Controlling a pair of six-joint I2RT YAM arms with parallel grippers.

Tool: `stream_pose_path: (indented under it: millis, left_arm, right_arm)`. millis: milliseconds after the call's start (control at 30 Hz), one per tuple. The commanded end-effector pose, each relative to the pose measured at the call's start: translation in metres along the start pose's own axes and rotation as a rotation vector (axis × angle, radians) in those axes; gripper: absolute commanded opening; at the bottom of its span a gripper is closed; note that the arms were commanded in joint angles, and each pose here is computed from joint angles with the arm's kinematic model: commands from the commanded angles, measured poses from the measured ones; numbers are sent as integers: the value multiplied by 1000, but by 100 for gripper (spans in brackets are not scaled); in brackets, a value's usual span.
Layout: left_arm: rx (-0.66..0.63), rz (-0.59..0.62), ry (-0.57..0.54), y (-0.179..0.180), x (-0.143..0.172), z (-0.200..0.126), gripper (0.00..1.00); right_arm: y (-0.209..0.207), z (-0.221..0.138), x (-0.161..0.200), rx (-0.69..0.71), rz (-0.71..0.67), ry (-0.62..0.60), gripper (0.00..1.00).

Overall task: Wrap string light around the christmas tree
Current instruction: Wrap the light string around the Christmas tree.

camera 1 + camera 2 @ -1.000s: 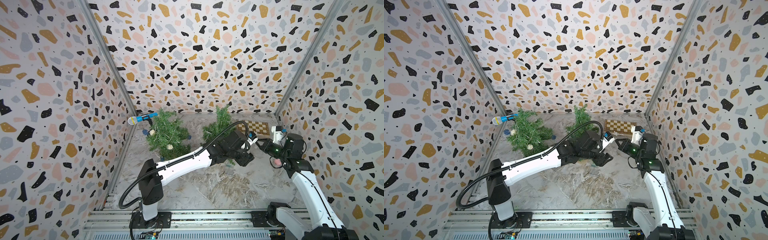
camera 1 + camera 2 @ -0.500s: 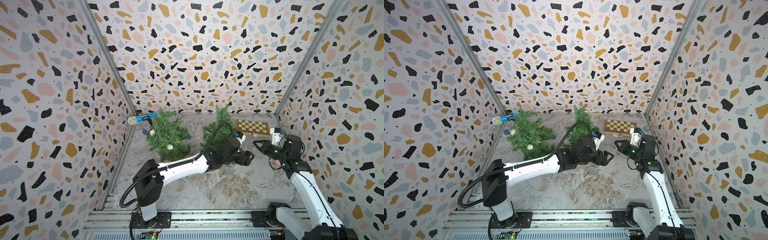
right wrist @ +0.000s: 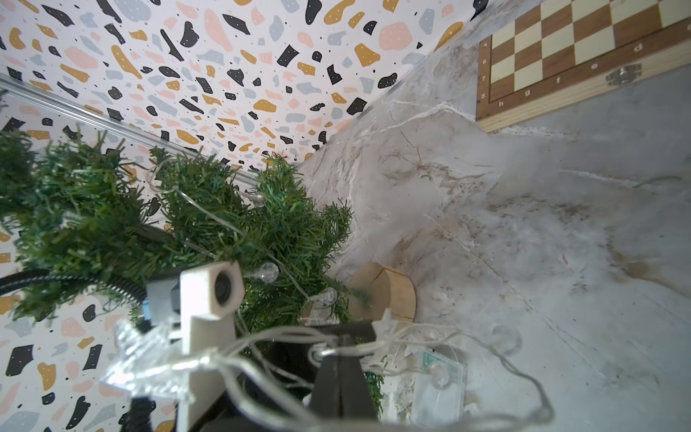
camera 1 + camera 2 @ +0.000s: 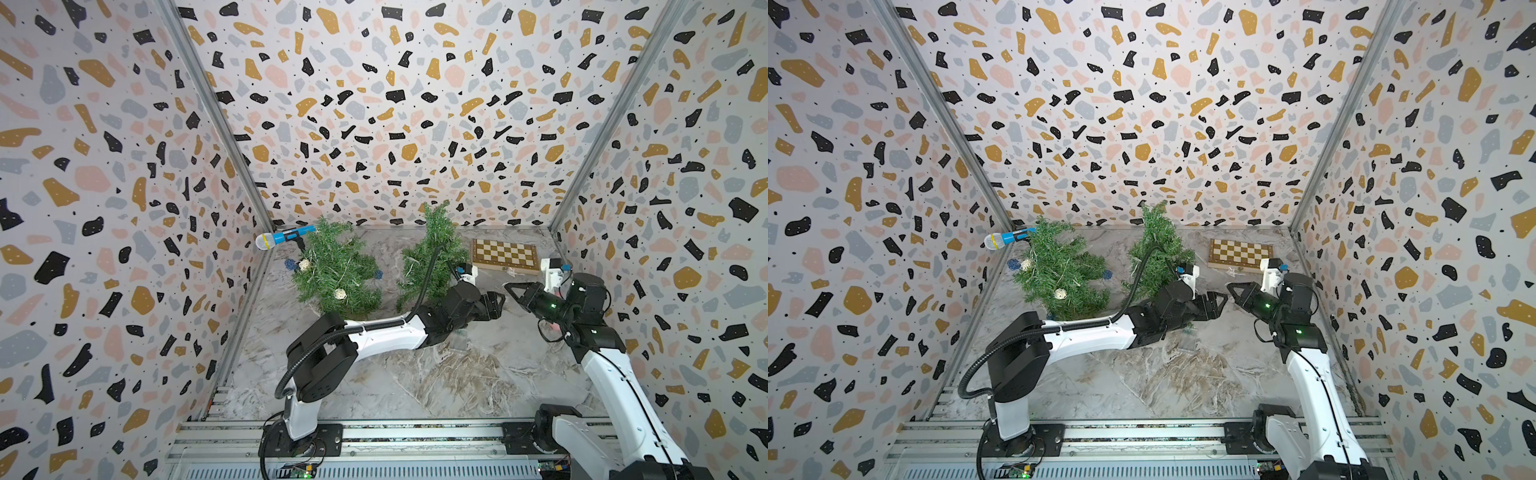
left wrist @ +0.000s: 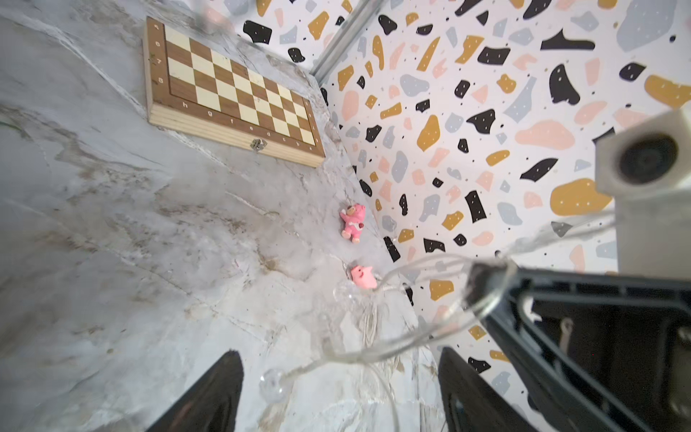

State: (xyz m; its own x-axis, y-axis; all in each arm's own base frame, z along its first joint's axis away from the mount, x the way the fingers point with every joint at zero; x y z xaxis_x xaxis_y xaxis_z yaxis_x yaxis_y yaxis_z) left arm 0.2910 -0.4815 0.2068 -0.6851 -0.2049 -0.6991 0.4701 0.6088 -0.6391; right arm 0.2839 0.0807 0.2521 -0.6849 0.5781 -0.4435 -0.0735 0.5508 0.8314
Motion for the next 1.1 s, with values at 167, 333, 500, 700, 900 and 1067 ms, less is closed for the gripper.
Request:
stream_pose_path:
  millis: [167, 333, 500, 700, 900, 1067]
  left_arm:
    - [118, -7, -173, -29, -50, 11, 61]
    - [194, -93, -153, -29, -31, 16, 36]
    - [184, -22, -135, -32, -27, 9, 28]
    - [161, 48, -33, -27, -9, 12, 30]
    - [166, 54, -1, -23, 1, 18, 19]
    - [178, 79, 50, -22, 13, 24, 20]
  right_arm:
    - [5, -6, 0, 7, -10, -1, 0]
    - [-12, -8, 1, 64, 25, -23, 0]
    - [-24, -9, -4, 107, 76, -51, 0]
    - [-26, -16, -15, 135, 82, -96, 0]
    - [-39, -23, -18, 201, 105, -133, 0]
    - [-50, -22, -17, 230, 134, -147, 0]
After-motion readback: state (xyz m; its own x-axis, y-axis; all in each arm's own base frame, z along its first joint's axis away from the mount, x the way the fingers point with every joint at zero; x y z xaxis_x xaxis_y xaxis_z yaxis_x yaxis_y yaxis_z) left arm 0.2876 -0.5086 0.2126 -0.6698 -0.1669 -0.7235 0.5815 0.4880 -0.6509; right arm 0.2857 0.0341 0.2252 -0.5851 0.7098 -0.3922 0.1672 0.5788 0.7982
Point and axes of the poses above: each gripper's point midway between its finger pads, its own z axis out along the fingers, its own y axis along the line the jaws close on, x = y × z, the point moved 2 cm from there along -z, back along the fingers, and after that the axes turned 6 degrees about z, right-handed, at the moved point
